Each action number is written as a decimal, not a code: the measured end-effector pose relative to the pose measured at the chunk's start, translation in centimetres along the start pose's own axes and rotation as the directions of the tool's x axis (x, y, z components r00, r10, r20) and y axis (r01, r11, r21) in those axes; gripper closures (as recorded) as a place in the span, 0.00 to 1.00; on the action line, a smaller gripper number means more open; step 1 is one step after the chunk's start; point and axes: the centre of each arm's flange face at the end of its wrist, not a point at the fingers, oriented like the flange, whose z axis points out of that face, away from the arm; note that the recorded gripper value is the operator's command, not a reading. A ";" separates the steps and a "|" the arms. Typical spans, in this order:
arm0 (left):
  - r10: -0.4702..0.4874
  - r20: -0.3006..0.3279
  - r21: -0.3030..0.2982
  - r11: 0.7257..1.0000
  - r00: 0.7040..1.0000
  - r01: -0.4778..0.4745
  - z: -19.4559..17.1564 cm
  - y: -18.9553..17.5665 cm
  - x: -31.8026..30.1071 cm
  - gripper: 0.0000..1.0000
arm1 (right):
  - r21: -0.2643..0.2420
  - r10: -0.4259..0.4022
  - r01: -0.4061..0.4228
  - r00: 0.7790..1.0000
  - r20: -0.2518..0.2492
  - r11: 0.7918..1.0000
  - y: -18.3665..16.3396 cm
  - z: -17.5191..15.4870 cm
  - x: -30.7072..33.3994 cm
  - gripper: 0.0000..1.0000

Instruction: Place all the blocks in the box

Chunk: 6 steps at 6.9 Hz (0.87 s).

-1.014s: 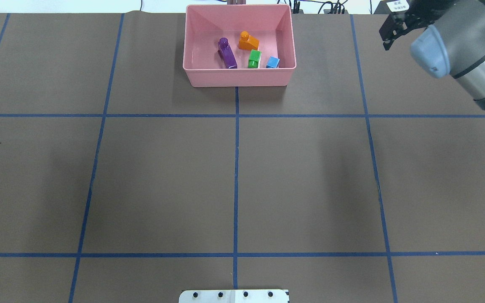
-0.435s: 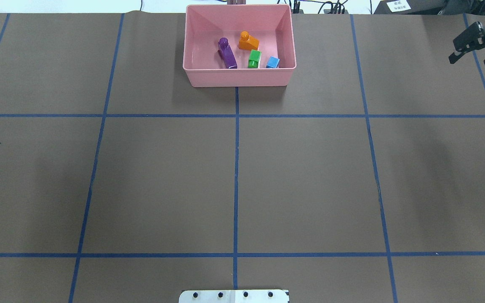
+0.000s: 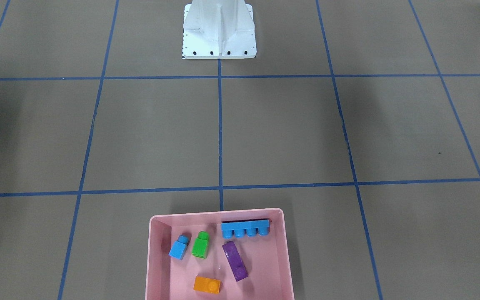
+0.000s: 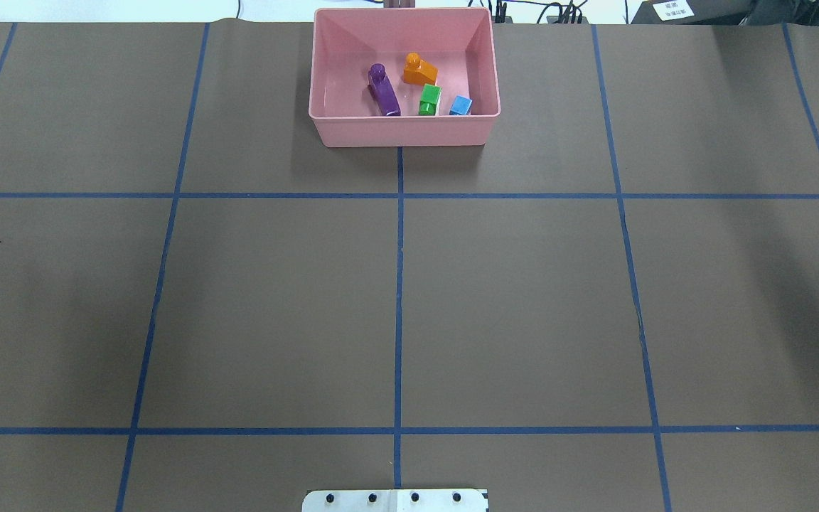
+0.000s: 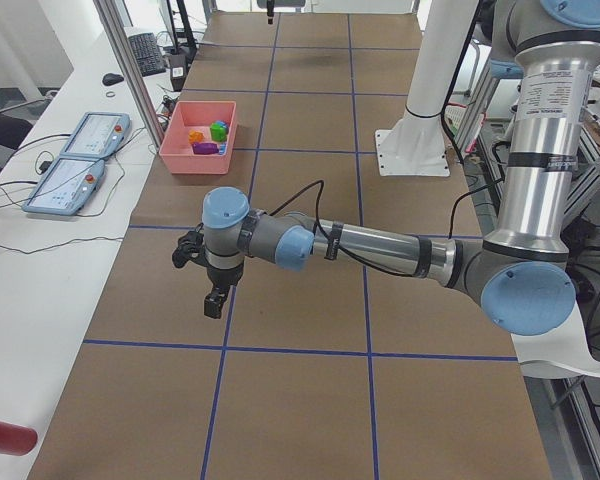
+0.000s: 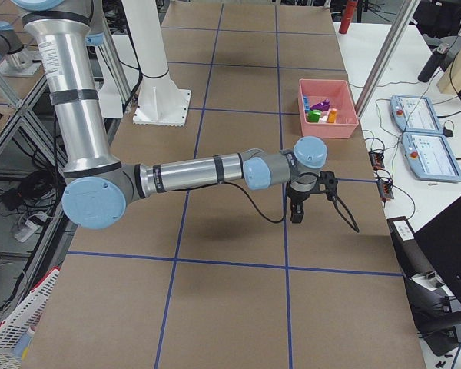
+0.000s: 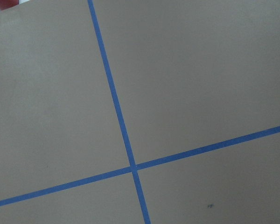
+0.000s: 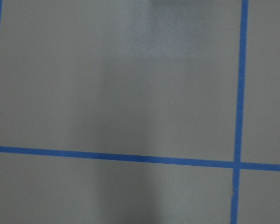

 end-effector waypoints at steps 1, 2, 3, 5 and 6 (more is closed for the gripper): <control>0.014 0.005 -0.017 1.000 1.000 -0.014 0.6 0.4 -1.0 0.00 | 0.003 -0.016 0.016 1.000 -0.003 1.000 1.8 -0.2 2.6 0.00; 0.039 0.009 -0.029 0.999 0.999 -0.039 0.6 0.7 -2.4 0.00 | 0.006 -0.014 0.014 1.000 -0.005 1.000 2.9 -0.6 4.4 0.00; 0.034 0.007 -0.041 0.999 0.999 -0.034 0.4 1.1 -3.7 0.00 | 0.006 -0.015 0.016 1.000 -0.008 1.000 3.7 -0.7 5.6 0.00; -0.032 -0.090 -0.061 0.998 0.995 0.026 0.0 2.3 -4.3 0.00 | 0.007 -0.032 0.032 0.999 -0.011 0.999 5.7 -1.0 8.1 0.00; -0.073 -0.146 -0.059 0.996 0.987 0.065 -0.5 3.3 -3.9 0.00 | 0.011 -0.024 0.024 1.000 -0.010 1.000 6.6 -1.3 9.1 0.00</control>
